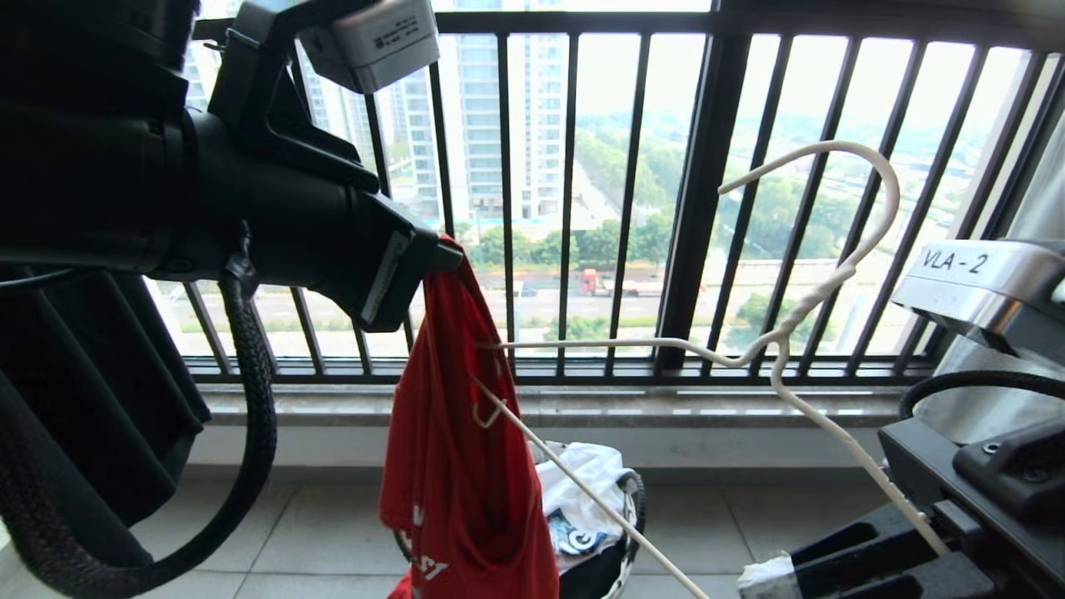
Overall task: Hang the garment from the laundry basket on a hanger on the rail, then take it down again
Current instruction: Hang the clothes on the clothes rack
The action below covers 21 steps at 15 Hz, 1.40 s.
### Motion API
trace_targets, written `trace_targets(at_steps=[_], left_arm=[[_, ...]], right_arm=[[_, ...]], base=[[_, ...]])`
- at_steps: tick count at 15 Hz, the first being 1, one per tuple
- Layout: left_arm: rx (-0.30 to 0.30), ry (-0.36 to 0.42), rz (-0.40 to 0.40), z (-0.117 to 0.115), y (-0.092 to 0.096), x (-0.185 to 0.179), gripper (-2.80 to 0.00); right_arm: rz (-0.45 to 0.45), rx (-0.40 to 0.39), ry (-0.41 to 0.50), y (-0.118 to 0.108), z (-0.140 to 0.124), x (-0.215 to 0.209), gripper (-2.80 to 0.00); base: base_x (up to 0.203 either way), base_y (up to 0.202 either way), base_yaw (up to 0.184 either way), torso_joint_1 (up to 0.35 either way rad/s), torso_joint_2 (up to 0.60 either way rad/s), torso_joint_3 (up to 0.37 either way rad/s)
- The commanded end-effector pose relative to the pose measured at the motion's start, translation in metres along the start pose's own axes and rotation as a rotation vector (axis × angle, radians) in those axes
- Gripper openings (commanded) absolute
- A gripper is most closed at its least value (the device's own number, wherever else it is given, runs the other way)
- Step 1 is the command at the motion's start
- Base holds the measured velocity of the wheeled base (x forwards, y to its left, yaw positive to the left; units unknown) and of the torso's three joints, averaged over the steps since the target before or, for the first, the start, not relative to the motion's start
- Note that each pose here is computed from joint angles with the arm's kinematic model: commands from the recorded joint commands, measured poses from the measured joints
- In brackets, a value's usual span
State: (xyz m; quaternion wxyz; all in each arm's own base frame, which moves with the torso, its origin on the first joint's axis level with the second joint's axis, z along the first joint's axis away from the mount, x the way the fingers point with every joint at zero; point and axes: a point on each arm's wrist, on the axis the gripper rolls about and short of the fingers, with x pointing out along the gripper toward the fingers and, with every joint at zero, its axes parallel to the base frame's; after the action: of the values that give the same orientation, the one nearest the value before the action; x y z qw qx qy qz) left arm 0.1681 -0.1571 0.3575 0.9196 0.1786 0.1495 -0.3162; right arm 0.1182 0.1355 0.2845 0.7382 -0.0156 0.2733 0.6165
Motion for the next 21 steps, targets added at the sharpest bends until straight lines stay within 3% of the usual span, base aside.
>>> trace_targets(at_steps=[1, 3, 9, 12, 15, 18, 21], left_arm=[[0.045, 0.054, 0.027, 0.002, 0.003, -0.005, -2.80], [0.075, 0.054, 0.047, 0.007, 0.005, -0.012, -2.80], [0.256, 0.104, 0.032, 0.007, 0.007, -0.006, -2.80], [0.334, 0.107, -0.039, 0.004, 0.013, 0.006, -2.80], [0.314, 0.082, -0.115, 0.006, 0.024, 0.022, -2.80], [0.277, 0.032, -0.242, 0.007, 0.033, 0.033, -2.80], [0.255, 0.037, -0.295, 0.005, 0.042, 0.059, -2.80]], right_arm=[[0.002, -0.010, -0.015, 0.004, 0.000, -0.005, -2.80], [-0.002, -0.008, -0.014, 0.003, 0.000, -0.005, -2.80], [0.009, -0.027, -0.019, 0.007, -0.001, -0.009, -2.80], [0.012, -0.030, -0.021, 0.008, -0.002, -0.010, -2.80], [0.026, -0.031, -0.021, 0.008, -0.002, -0.010, -2.80], [0.024, -0.026, -0.014, 0.006, -0.002, -0.007, -2.80], [0.024, -0.027, -0.013, 0.006, -0.002, -0.006, -2.80]], base=[[0.000, 0.000, 0.000, 0.000, 0.00, 0.000], [0.000, 0.000, 0.000, 0.000, 0.00, 0.000], [0.000, 0.000, 0.000, 0.000, 0.00, 0.000], [0.000, 0.000, 0.000, 0.000, 0.00, 0.000], [0.000, 0.000, 0.000, 0.000, 0.00, 0.000], [0.000, 0.000, 0.000, 0.000, 0.00, 0.000], [0.000, 0.000, 0.000, 0.000, 0.00, 0.000]])
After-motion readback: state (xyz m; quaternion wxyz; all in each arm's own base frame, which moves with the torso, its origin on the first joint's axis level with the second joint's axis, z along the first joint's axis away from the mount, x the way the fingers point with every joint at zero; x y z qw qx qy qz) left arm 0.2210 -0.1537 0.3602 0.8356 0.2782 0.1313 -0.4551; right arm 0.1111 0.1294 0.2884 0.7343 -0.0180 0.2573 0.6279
